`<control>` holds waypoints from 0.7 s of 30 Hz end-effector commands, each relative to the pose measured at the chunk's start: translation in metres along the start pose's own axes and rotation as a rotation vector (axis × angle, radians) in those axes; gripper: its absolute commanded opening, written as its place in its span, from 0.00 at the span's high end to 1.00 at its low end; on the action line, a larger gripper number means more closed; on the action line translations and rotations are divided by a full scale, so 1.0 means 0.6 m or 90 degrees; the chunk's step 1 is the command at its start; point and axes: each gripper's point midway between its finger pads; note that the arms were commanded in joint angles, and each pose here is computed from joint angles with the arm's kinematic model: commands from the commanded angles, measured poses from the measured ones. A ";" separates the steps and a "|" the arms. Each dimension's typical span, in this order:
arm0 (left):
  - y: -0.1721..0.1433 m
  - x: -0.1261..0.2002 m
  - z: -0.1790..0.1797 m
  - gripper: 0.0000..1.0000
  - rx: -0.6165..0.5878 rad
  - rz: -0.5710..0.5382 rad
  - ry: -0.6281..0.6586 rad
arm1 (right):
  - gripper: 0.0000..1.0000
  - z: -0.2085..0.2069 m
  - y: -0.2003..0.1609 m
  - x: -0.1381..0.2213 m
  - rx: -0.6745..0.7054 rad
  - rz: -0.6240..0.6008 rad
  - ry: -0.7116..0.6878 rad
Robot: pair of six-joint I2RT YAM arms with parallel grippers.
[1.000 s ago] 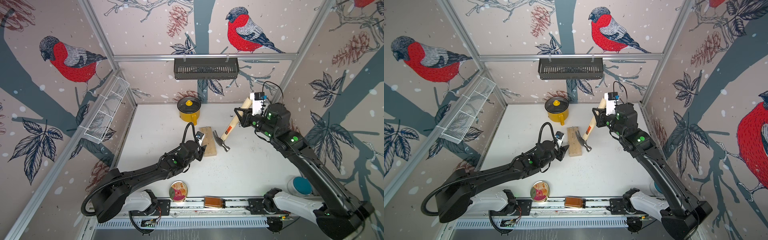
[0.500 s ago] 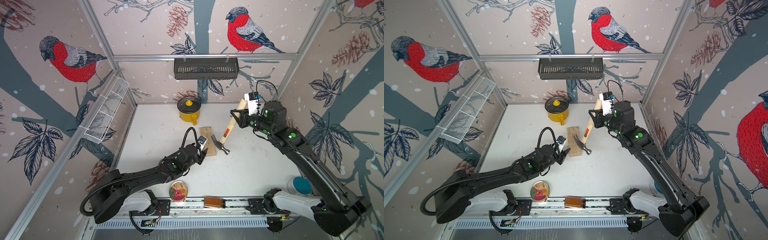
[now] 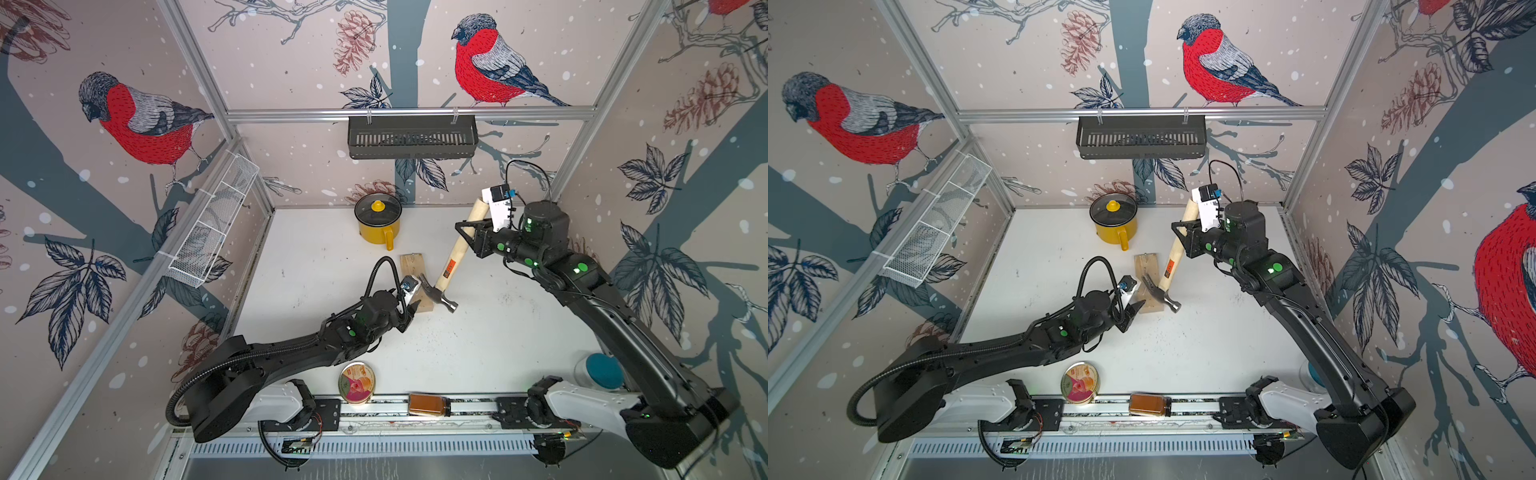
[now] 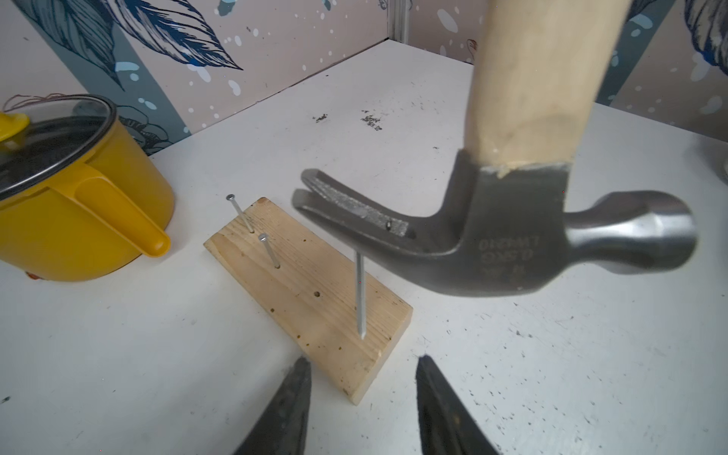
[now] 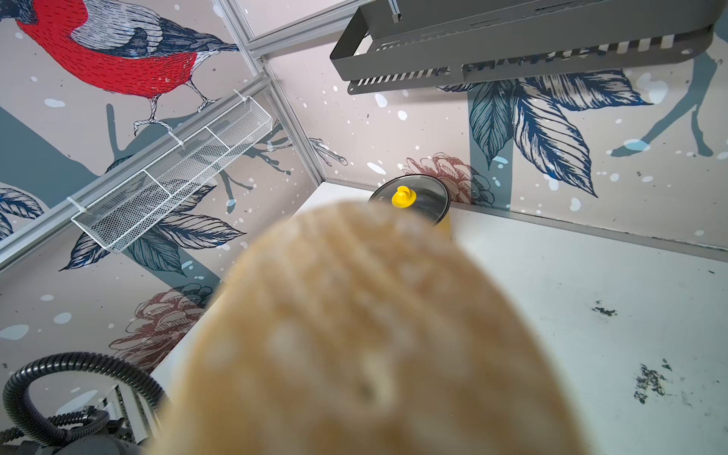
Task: Use a claw hammer to pull out a nail
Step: Pick up the nail with the hammer.
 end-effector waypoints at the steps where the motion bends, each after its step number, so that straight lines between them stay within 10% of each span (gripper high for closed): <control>1: 0.019 -0.002 -0.009 0.57 -0.004 -0.026 -0.016 | 1.00 0.021 0.032 0.002 0.005 -0.045 0.037; 21: 0.015 -0.008 0.004 0.78 0.000 -0.014 0.016 | 1.00 0.045 0.030 -0.002 0.025 -0.041 0.056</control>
Point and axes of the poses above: each gripper's point midway between its finger pads, its own x axis back along the fingers, its own z axis along the line the jaws close on, y = z × x, and after that the axes turned 9 degrees about x, right-handed
